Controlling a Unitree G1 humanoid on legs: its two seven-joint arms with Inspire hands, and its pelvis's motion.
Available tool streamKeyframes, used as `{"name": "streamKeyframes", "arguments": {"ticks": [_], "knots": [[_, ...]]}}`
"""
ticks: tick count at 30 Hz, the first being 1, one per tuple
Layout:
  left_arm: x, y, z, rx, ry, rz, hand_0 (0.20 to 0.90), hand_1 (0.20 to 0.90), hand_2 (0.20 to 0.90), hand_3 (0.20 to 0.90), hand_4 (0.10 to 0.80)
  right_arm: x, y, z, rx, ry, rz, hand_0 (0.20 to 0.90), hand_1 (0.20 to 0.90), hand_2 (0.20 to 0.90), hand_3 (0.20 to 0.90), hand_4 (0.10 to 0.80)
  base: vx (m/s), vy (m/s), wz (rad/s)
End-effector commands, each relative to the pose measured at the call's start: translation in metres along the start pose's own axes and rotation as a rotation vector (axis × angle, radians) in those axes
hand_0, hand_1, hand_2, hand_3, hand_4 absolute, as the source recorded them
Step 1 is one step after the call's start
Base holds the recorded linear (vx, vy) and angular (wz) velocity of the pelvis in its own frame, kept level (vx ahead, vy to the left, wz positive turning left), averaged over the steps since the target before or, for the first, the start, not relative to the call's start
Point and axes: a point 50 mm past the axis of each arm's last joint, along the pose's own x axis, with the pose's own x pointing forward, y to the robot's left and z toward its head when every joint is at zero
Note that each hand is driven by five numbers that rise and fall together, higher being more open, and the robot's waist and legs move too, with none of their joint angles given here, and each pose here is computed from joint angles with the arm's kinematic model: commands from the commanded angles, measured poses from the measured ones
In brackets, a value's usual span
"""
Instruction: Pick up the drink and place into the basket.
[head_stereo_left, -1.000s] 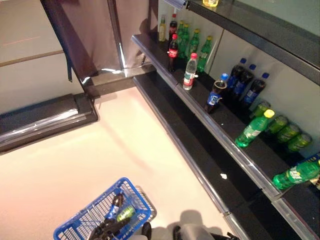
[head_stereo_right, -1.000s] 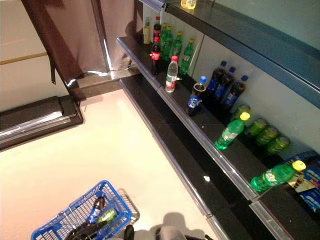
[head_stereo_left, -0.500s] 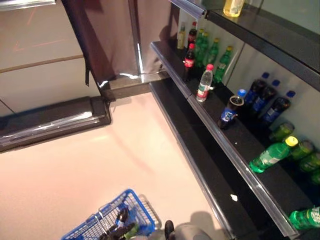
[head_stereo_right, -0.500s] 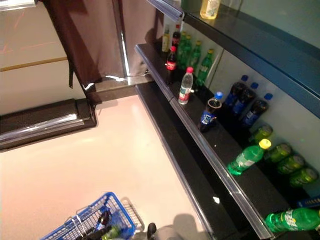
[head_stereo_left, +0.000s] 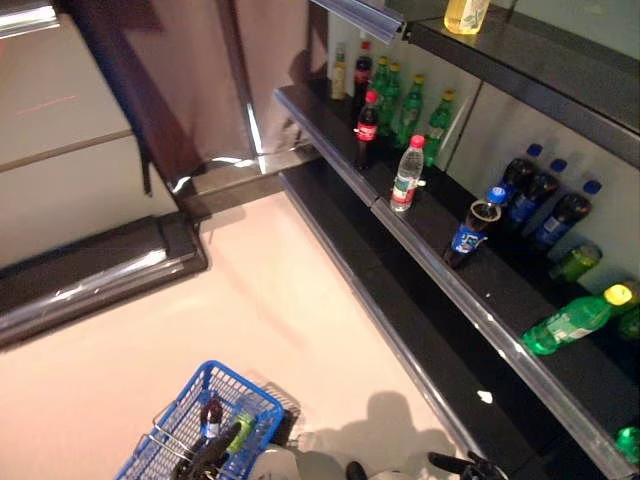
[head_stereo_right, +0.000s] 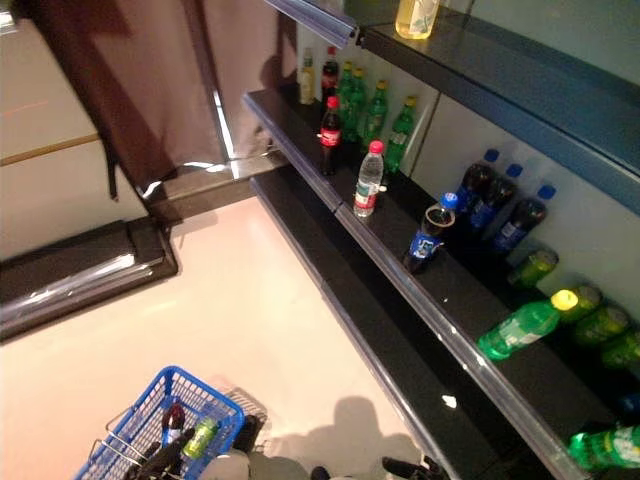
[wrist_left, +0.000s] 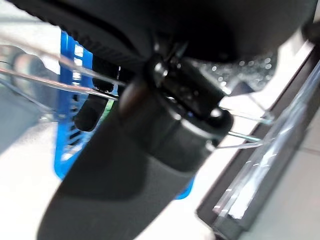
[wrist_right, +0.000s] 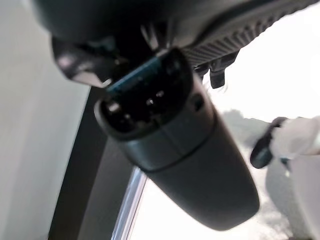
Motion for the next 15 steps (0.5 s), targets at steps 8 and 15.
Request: {"name": "streamKeyframes", "arguments": {"ticks": [8,15], "knots": [[0.005,-0.011,0.039,0.208,-0.152,-0.144,0.3,0.3,0.3,0.2,0.1,-0.005,0.017,-0.014,-0.076,-0.027,0.046,0.9,0.9,0.9,0.9,0.8,0.138,0.206,-0.53],[0.002,-0.018,0.035,0.271,-0.18,-0.168,0.3,0.3,0.3,0.2,0.1,-0.005,0.014,-0.017,-0.112,-0.013,0.081,0.9,0.9,0.9,0.9,0.8,0.202,0.042,-0.76]]}}
